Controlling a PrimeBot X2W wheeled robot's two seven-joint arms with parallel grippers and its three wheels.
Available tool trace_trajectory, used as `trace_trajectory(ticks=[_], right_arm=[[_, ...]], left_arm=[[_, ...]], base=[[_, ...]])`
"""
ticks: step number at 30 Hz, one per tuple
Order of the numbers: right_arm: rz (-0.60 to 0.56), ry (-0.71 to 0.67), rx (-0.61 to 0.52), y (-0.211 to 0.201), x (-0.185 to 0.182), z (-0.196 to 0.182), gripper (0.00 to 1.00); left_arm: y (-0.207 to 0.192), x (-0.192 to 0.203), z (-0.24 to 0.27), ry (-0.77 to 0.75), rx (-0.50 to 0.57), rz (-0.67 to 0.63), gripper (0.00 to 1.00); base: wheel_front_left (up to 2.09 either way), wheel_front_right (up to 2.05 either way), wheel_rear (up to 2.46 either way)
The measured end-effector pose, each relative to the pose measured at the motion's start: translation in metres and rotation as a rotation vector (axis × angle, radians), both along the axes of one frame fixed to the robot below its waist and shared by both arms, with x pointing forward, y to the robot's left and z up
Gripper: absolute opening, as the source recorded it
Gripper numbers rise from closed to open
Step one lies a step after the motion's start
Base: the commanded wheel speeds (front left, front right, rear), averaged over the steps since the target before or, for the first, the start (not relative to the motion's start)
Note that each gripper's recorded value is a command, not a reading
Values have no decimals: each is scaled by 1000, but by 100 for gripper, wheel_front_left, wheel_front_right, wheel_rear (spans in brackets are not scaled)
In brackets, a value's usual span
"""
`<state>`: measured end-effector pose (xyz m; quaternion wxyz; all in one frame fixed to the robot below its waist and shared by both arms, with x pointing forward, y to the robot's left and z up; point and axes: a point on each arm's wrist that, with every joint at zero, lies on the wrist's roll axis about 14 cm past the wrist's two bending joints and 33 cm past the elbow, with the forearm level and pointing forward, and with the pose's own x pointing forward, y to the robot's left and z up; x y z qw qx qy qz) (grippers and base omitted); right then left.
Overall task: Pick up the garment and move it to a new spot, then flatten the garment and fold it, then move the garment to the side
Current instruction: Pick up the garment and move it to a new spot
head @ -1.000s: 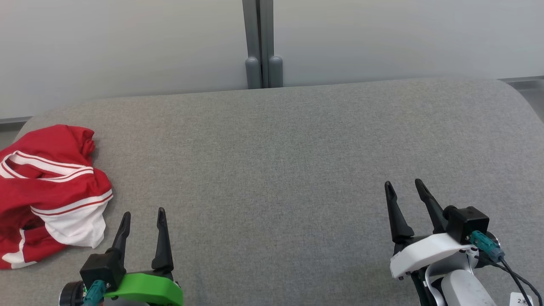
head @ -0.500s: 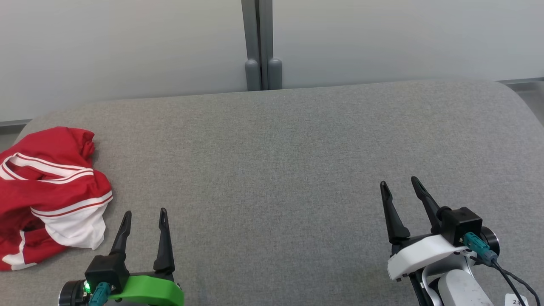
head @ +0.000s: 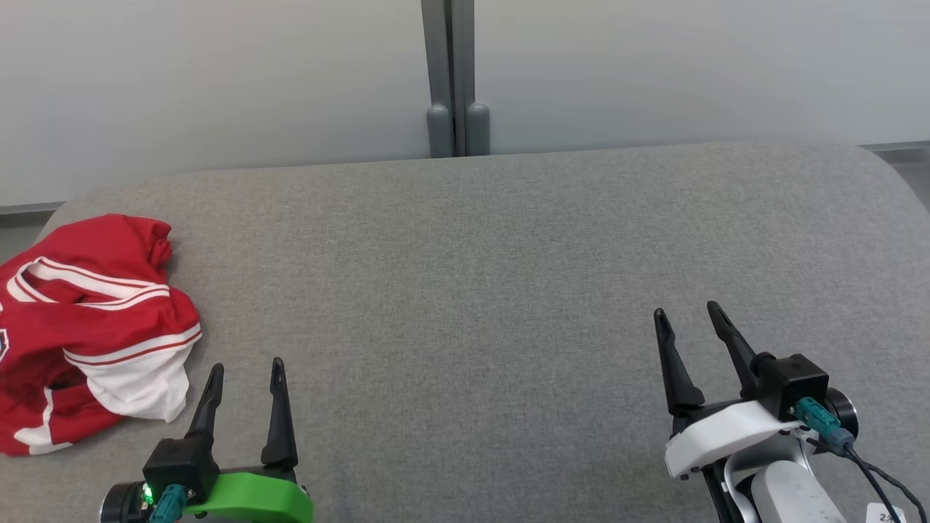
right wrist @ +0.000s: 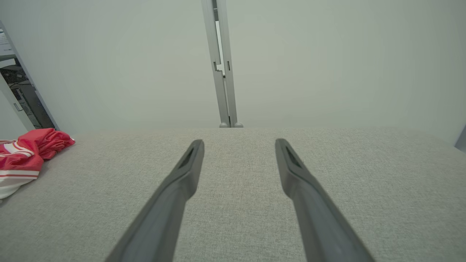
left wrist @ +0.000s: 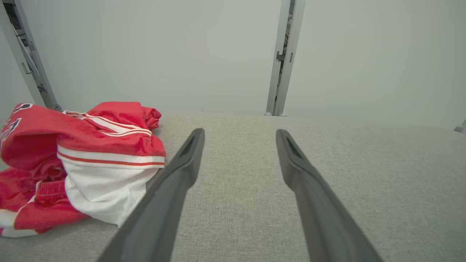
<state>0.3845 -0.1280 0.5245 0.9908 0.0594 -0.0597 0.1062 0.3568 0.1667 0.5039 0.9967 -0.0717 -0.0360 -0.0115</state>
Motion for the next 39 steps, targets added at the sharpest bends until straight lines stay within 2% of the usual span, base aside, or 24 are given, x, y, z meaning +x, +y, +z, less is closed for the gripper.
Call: trace_trajectory(ticks=[14, 30, 39], right_arm=[[125, 4, 3, 44, 11, -1, 100], [367, 5, 18, 132, 13, 2, 100], [450, 4, 16, 162, 10, 3, 100]], left_arm=[[46, -28, 0, 0, 4, 154, 100], [120, -94, -4, 5, 17, 414, 100], [144, -123, -2, -6, 4, 517, 100]], base=[[0, 0, 0], [0, 0, 0], [0, 0, 0]])
